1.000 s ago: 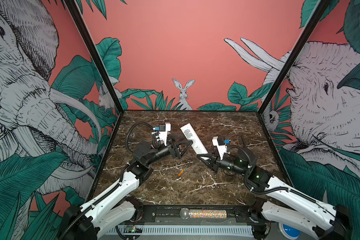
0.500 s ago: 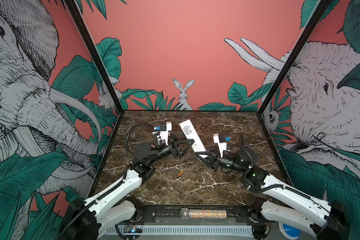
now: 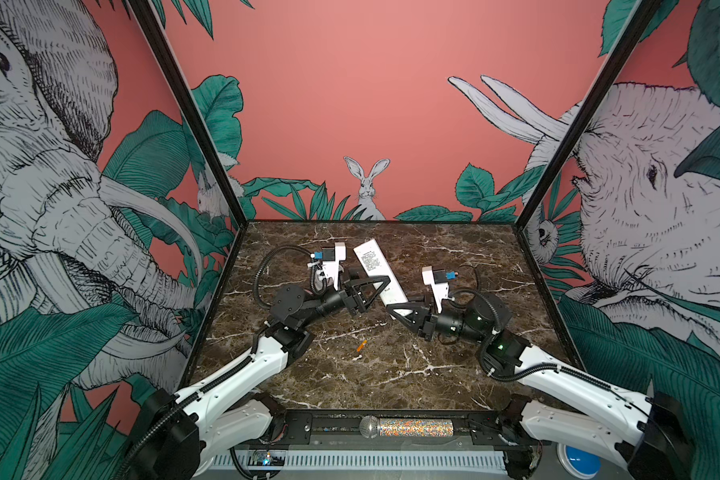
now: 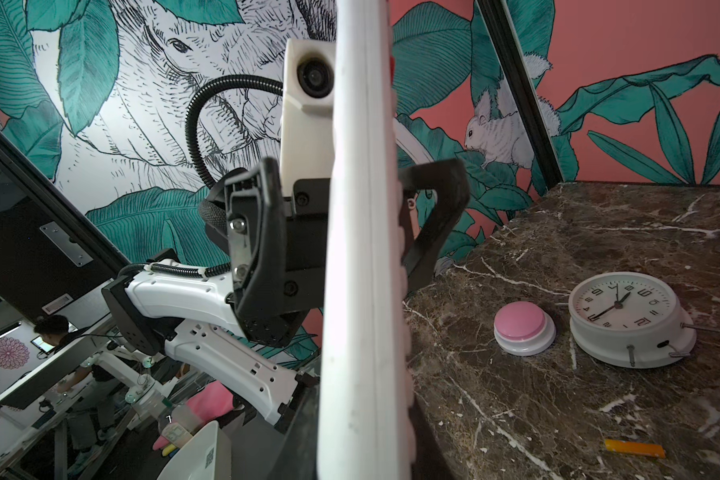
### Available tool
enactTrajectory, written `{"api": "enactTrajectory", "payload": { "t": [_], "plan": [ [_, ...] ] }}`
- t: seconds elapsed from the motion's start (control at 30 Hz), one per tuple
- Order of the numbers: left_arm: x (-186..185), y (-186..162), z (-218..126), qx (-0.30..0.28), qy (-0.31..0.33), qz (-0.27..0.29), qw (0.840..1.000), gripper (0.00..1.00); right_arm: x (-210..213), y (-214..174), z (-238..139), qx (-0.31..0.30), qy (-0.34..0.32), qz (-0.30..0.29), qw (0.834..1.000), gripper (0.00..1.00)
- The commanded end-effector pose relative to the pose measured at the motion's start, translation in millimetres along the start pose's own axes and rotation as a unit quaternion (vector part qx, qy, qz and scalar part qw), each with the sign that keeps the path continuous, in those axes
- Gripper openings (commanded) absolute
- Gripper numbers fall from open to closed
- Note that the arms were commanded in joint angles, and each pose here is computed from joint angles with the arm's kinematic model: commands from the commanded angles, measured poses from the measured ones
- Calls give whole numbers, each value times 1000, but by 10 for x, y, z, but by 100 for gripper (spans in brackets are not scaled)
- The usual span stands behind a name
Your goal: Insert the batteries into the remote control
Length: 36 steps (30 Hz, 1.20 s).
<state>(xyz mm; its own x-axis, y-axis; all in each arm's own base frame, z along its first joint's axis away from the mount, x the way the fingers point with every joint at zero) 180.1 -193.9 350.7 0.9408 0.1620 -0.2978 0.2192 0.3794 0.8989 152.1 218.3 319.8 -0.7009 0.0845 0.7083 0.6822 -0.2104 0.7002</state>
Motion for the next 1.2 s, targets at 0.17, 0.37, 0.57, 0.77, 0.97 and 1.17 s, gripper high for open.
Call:
{"api": "enactTrajectory", "payload": {
  "t": [0.17, 0.37, 0.57, 0.77, 0.97, 1.17],
  "plan": [
    [-131, 186, 3, -31, -26, 26, 999, 52, 124, 72, -6, -9, 48, -14, 999, 0],
    [-130, 179, -15, -33, -18, 27, 999, 49, 124, 54, 4, 3, 54, -12, 998, 0],
    [-137, 180, -33, -33, -14, 27, 999, 41, 107, 32, 19, 12, 58, -10, 998, 0],
    [-124, 151, -47, -28, -8, 22, 999, 25, 106, 24, 24, 20, 60, -12, 998, 0],
    [-116, 129, -58, -21, -1, 21, 1000, 14, 105, 20, 17, 21, 58, -14, 998, 12],
    [-125, 112, -84, -3, 12, 29, 1000, 4, 64, -1, 0, 21, 32, -21, 999, 48]
  ]
}}
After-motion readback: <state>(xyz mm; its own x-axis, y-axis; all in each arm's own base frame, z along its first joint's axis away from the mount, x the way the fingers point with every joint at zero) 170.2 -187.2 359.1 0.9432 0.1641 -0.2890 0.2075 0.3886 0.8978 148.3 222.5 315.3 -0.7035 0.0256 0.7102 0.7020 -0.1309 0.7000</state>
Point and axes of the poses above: each gripper's point midway between its finger pads, its own z axis out along the fingers, its own x axis along the line the jaws close on, y = z × x, the point moved 10 cm from there along -z, back along the fingers, and after that the axes turned 14 degrees about z, right-handed, at the moved point
